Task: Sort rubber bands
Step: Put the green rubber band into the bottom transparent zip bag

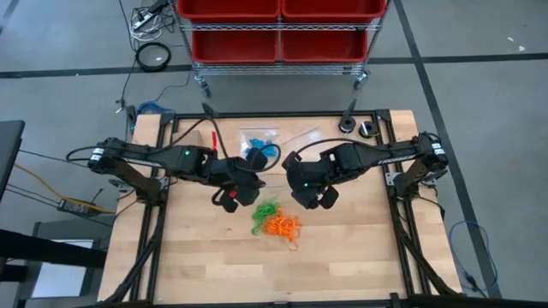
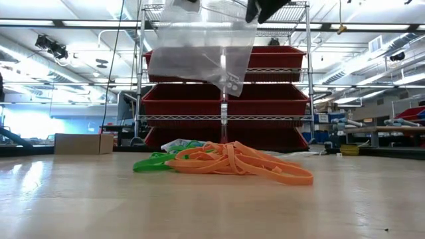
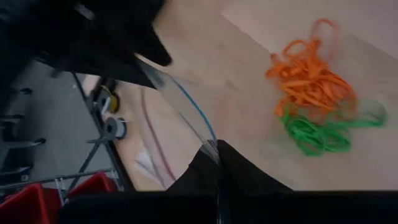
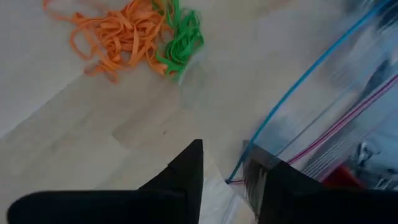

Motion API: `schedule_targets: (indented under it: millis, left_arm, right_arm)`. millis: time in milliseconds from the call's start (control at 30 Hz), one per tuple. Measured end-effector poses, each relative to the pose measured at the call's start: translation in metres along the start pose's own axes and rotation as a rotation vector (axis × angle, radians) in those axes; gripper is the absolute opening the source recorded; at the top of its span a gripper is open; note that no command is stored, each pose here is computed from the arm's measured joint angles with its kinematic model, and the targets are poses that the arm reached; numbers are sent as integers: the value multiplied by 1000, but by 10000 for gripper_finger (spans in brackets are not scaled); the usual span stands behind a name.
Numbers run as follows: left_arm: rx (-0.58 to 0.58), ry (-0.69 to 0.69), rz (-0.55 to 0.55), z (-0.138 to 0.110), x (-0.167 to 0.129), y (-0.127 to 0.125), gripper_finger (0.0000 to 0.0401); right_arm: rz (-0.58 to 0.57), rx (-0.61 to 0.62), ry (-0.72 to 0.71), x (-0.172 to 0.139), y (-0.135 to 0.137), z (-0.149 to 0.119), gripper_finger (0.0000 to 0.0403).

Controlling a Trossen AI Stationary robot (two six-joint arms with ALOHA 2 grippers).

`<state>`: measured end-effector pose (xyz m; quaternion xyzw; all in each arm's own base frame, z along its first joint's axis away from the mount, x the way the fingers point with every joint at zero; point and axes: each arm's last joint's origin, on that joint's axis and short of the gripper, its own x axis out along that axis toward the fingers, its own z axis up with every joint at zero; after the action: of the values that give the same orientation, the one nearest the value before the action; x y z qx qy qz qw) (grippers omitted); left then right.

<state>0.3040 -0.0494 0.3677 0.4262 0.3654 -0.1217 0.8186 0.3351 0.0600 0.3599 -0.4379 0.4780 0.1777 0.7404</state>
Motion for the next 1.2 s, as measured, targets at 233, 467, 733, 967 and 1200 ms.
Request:
schedule_targets:
  millis: [233,467,733,967,1200]
  left_arm:
    - [6,14,-17,-1,1,-2,0]
    - [6,12,-16,-1,1,-2,0]
    - [8,0,-25,5,16,-2,0]
    - [21,-21,7,8,19,0,0]
    - [-43,-16,74,10,19,5,0]
  right_arm:
    - [-50,-53,-11,-2,2,8,47]
    - [-52,-53,-11,-2,2,7,8]
    - [-59,-57,-28,-2,1,9,0]
    - [-39,-47,-24,-3,6,11,0]
    - [-74,1,6,-5,9,14,0]
